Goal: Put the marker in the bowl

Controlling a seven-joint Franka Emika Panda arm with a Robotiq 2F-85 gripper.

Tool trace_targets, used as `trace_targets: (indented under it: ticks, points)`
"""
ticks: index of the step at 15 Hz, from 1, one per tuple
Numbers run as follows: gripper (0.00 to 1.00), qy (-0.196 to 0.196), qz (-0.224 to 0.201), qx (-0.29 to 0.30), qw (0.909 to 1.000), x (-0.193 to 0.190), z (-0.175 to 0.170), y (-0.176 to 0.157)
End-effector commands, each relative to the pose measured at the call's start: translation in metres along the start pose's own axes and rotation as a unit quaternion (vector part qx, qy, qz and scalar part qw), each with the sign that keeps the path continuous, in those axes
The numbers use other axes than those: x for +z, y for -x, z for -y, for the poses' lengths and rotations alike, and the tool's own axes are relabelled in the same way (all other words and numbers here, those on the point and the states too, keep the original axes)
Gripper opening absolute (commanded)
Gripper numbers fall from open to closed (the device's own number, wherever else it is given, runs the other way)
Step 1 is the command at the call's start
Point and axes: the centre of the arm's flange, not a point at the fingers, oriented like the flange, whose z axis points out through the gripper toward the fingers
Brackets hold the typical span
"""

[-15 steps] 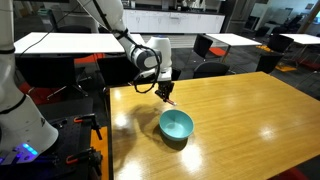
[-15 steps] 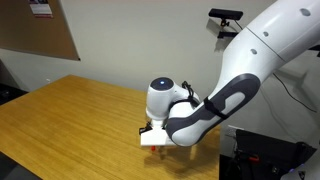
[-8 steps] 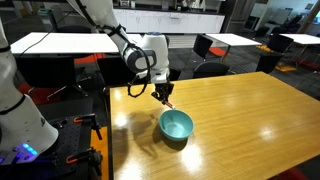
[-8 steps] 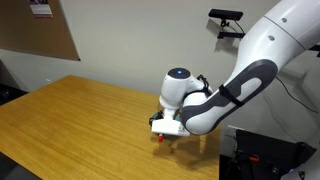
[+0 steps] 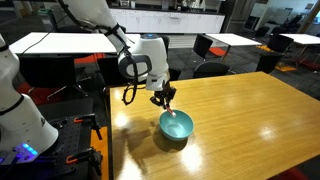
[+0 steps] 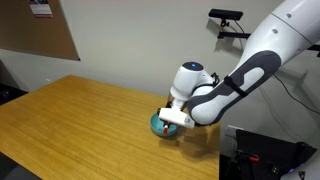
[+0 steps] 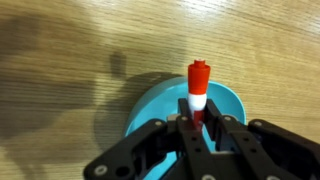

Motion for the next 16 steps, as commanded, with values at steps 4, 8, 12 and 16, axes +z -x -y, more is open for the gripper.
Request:
trace_targets:
  ticks: [4, 8, 12, 16]
  points:
    - [0.05, -0.024, 0.015, 0.045, 0.9986, -0.016, -0.014, -0.018]
    - [0.05, -0.024, 0.018, 0.063, 0.9976, -0.014, -0.014, -0.027]
    - [0.32, -0.022, 0.023, 0.074, 0.9968, -0.011, -0.012, -0.033]
    - [0.66, -0.02, 0.027, 0.069, 0.9971, -0.01, -0.008, -0.032]
